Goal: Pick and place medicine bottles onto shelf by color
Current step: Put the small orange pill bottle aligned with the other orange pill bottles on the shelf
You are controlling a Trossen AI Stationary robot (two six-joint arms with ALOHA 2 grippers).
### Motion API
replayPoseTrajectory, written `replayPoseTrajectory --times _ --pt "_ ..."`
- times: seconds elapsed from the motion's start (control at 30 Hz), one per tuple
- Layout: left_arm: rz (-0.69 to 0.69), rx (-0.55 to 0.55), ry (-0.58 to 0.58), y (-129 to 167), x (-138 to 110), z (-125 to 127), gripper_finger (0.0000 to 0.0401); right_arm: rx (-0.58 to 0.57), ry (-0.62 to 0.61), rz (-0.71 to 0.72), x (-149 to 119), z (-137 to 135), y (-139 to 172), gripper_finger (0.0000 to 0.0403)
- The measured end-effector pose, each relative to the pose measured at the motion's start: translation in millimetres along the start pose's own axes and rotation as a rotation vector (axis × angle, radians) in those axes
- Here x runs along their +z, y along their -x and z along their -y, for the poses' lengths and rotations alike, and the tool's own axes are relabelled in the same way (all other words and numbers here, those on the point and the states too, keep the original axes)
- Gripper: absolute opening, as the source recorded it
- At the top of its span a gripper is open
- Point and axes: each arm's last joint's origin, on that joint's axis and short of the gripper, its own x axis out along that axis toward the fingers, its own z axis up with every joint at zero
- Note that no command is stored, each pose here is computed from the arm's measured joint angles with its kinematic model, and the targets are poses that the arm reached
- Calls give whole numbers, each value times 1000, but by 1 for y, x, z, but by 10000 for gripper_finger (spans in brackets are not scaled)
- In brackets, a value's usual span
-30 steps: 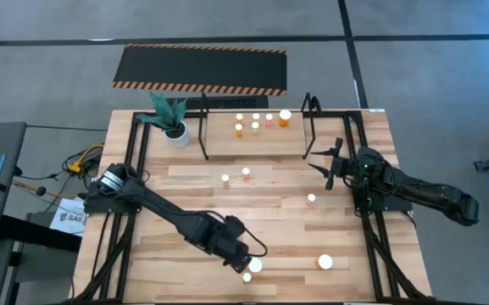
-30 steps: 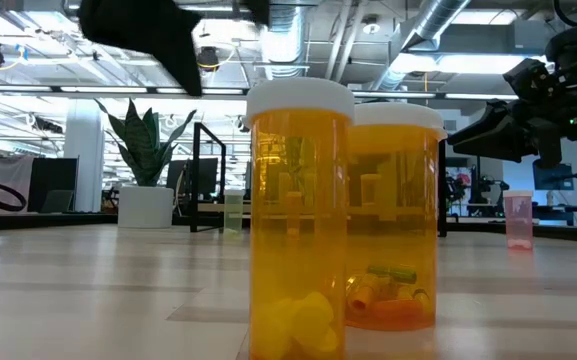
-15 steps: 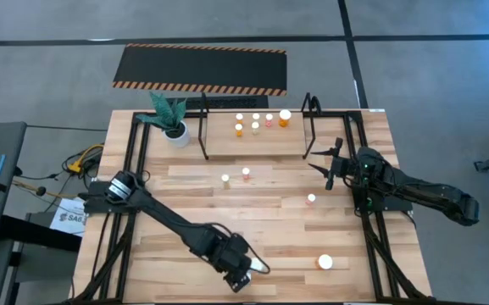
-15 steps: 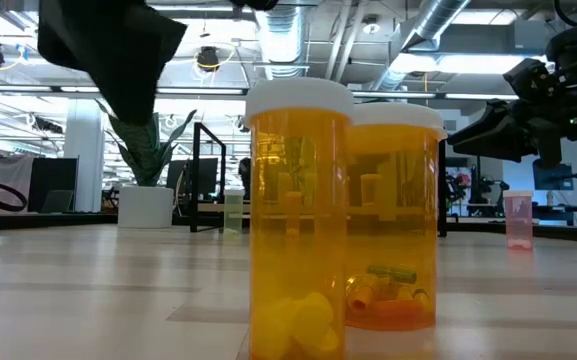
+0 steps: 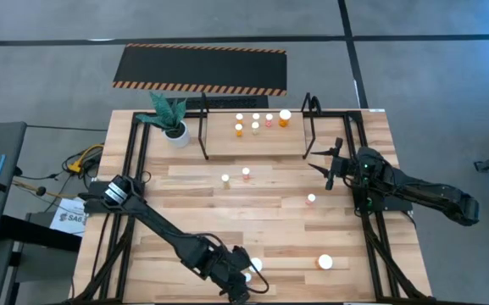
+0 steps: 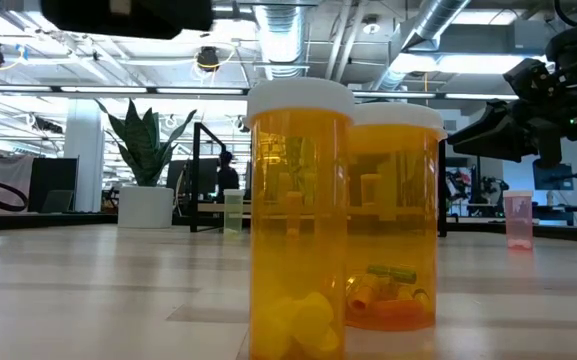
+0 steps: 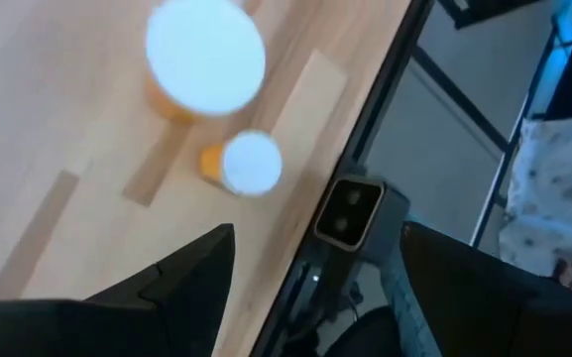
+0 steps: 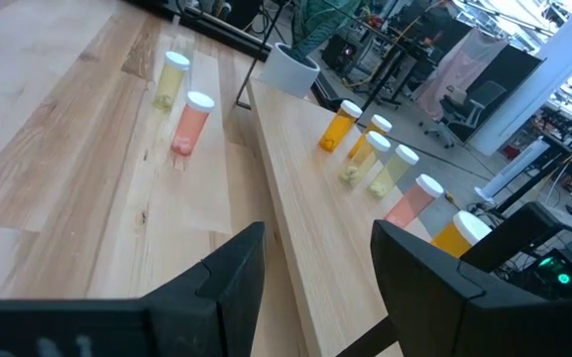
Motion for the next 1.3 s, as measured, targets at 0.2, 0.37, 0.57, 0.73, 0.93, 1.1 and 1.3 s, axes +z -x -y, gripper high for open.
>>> replayPoseTrajectory --times 0.2,0.37,0.57,0.73,0.93,1.1,1.3 --pt "26 4 14 -5 1 0 273 0 0 0 0 0 0 207" --pt "9 40 17 -19 -2 -4 273 0 0 1 0 0 0 207" --pt "10 42 25 -31 0 -7 273 1 0 -1 0 0 0 207" --pt "37 36 23 -38 0 -6 273 0 0 0 0 0 0 207" --pt "69 69 22 -43 0 -9 273 1 0 -2 0 0 0 207" --pt "72 88 27 -46 0 -12 273 1 0 -2 0 0 0 207" --pt "101 102 26 -46 0 -13 273 1 0 -2 0 0 0 207"
